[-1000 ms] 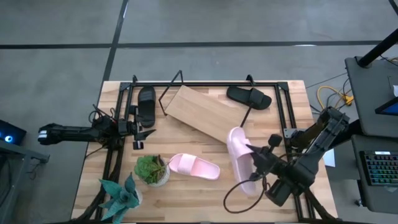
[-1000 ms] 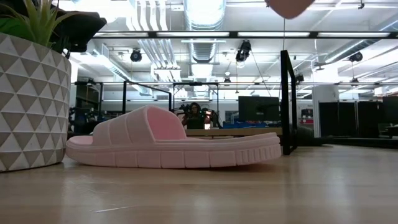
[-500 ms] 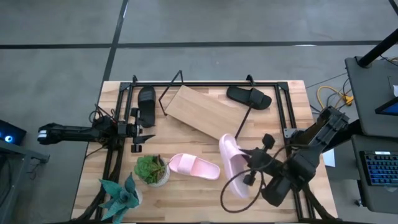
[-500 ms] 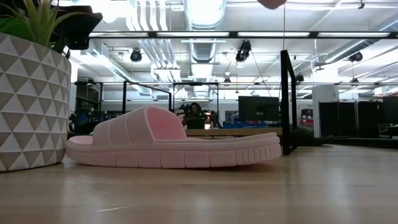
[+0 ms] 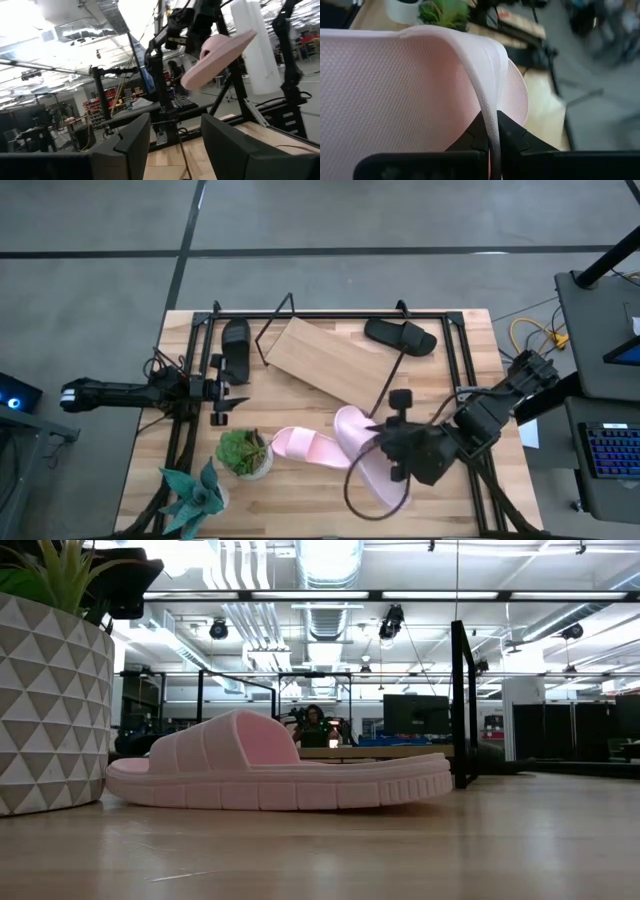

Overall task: Pick and place slides into the shelf
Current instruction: Put the right pink slide on the shelf

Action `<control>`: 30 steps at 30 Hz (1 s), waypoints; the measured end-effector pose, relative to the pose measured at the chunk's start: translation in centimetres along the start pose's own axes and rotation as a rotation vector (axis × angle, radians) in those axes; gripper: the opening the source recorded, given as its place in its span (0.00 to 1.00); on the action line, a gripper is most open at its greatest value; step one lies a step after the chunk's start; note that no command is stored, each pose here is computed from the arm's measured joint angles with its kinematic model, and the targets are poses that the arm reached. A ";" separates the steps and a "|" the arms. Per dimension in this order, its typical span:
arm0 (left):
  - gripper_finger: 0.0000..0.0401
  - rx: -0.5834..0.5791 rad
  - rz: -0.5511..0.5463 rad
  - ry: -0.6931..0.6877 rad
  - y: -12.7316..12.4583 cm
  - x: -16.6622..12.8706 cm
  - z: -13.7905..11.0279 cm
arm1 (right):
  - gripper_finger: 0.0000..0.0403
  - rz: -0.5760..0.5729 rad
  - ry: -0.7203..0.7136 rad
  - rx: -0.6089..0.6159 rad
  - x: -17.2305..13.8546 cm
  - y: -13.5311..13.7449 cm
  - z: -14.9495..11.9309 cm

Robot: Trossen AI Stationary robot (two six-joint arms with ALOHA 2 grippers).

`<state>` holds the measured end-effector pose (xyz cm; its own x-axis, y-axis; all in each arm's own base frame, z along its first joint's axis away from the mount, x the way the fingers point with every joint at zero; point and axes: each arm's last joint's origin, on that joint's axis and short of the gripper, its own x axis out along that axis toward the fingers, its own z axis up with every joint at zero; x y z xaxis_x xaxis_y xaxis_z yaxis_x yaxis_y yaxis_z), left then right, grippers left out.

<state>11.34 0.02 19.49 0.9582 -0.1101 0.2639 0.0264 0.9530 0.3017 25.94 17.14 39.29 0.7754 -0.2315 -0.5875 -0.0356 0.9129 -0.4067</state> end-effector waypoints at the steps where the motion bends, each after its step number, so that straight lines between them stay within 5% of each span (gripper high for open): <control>1: 0.40 0.002 -0.018 -0.006 0.0 0.0 0.0 | 0.02 0.003 -0.014 -0.044 0.3 0.0 0.1; 8: 0.40 0.087 -0.294 -0.123 -0.8 -0.1 0.5 | 0.02 0.176 -0.114 -0.327 2.9 0.0 0.6; 12: 0.40 0.171 -0.354 -0.156 -1.0 0.0 0.4 | 0.02 0.210 -0.196 -0.418 4.3 -0.4 0.9; 23: 0.40 0.346 -0.338 -0.210 -0.8 1.9 0.0 | 0.02 0.299 -0.304 -0.386 6.9 -4.4 1.7; 30: 0.44 0.323 -0.352 -0.124 0.0 5.9 0.3 | 0.02 0.285 -0.293 -0.375 7.5 -5.4 1.6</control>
<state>16.92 -0.77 21.34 0.8653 -0.4614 0.1959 0.2343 0.7178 0.6556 32.90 10.99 38.20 0.8433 0.1592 -0.5133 -0.4502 0.7308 -0.5130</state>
